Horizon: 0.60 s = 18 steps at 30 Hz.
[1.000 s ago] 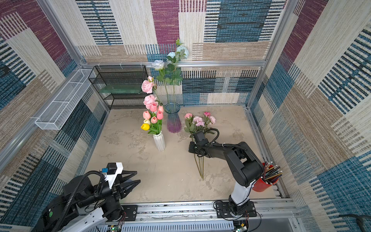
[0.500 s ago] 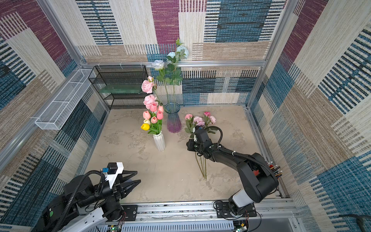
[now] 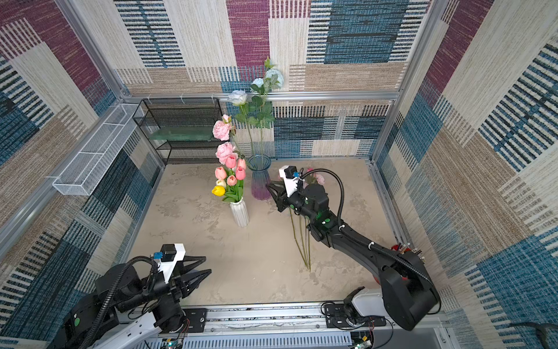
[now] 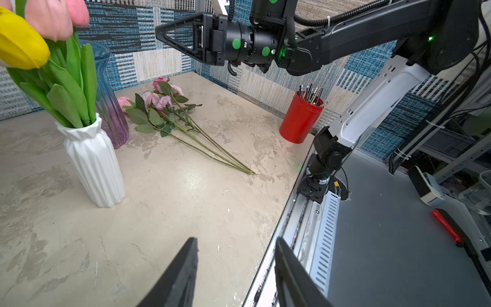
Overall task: Pick out pink flowers from the vase
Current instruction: Pick up the flower from the vase.
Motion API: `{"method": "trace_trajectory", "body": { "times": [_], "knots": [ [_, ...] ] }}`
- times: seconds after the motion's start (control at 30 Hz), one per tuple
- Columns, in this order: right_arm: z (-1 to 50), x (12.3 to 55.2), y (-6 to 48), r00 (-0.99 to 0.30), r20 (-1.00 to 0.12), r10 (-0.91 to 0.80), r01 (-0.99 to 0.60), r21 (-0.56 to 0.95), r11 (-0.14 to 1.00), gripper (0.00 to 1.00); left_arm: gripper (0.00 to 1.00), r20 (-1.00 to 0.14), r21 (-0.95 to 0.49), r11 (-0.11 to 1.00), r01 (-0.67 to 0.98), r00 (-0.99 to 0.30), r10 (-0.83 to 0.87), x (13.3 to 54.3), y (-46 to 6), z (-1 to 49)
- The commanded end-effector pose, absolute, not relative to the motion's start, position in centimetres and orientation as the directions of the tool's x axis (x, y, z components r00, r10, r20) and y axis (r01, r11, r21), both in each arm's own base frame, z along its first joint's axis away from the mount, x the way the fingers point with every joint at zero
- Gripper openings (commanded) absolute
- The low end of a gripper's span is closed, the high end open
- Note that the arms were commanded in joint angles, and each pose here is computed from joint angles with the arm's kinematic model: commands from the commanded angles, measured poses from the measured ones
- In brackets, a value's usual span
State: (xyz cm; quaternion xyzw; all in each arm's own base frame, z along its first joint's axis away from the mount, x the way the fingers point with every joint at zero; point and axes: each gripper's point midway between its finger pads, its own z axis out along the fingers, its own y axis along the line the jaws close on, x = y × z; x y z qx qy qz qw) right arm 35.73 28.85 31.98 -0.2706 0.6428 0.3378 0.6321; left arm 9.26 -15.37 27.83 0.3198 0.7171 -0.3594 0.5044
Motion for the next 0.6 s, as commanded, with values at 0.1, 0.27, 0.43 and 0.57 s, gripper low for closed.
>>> {"method": "trace_trajectory", "body": {
  "times": [0.1,0.27,0.43,0.57],
  "knots": [
    [33.7,40.0,31.8,0.234,-0.968,-0.085,-0.787,-0.240,0.569,0.24,0.49,-0.965,-0.166,0.561,0.811,-0.250,0.075,9.6,-14.8,28.6],
    [31.6,43.6,33.7,0.276,-0.945,-0.177,-0.801,-0.328,0.501,0.30,0.49,-0.971,-0.163,0.575,0.802,-0.235,0.053,9.6,-14.2,28.9],
    [29.5,46.3,35.1,0.321,-0.920,-0.226,-0.814,-0.390,0.430,0.36,0.49,-0.973,-0.160,0.582,0.797,-0.228,0.045,9.6,-14.0,29.0],
    [28.0,47.8,36.1,0.299,-0.928,-0.223,-0.833,-0.368,0.414,0.38,0.49,-0.973,-0.160,0.584,0.796,-0.228,0.044,9.7,-14.0,29.0]
  ]
}}
